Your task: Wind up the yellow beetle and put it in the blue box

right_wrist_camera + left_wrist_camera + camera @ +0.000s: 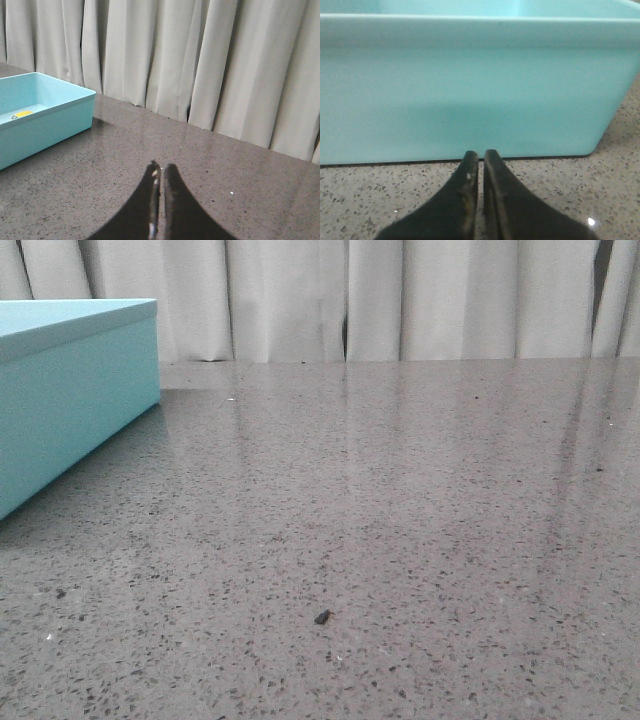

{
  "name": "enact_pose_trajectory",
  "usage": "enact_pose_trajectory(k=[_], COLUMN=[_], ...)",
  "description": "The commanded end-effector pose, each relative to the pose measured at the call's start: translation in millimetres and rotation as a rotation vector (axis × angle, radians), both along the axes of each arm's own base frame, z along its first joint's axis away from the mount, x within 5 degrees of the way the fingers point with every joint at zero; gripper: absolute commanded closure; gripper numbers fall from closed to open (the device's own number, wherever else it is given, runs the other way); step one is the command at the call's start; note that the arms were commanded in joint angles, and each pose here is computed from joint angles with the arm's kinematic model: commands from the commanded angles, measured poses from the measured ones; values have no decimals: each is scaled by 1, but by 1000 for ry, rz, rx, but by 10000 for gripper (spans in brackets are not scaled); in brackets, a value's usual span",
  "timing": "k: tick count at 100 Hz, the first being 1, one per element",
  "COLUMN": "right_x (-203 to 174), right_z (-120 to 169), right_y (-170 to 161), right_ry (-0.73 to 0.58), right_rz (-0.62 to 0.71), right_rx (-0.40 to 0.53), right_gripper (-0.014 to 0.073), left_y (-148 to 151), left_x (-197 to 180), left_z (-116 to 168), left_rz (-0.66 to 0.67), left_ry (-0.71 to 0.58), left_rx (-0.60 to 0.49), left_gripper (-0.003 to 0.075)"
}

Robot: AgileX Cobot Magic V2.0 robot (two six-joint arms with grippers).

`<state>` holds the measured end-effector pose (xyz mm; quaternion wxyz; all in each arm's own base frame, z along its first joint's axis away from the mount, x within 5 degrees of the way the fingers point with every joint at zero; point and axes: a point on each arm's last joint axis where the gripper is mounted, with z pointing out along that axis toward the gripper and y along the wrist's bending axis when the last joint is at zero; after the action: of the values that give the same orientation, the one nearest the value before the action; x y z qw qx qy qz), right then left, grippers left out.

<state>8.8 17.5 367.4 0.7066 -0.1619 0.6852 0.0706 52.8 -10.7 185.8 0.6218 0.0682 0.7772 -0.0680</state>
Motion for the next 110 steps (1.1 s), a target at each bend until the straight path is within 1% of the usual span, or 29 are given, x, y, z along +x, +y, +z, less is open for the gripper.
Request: enact_pose_trajectory(k=[1,59,67,74,83,90,102,110], right_x=[0,0,6,14,26,36,51,56], right_z=[13,13,6,-1,-17,-36,-82,-113], right_y=[-2,-2,-5,-6,-9,-12,-19,-22], right_ry=[-78,-78,-83,-104,-133,-112,26,115], right_rz=[-17,-17,-73,-118,-199,-270,-380,-425], right_rx=[16,16,-40,-36,-20,-24,-43,-56], right_gripper=[644,644,644,644,644,644,644,644], left_y=[0,0,0,0,0,0,0,0], left_x=[1,1,1,1,1,1,1,1], left_z=[-7,-7,-7,-7,-7,-7,-7,-7], left_rz=[6,6,6,6,6,6,6,6], left_ry=[-49,-49,-49,-49,-49,-49,-49,-49], left_rx=[-31,-31,-31,-31,-31,-31,-31,-31], left_gripper=[739,739,739,739,739,739,739,739])
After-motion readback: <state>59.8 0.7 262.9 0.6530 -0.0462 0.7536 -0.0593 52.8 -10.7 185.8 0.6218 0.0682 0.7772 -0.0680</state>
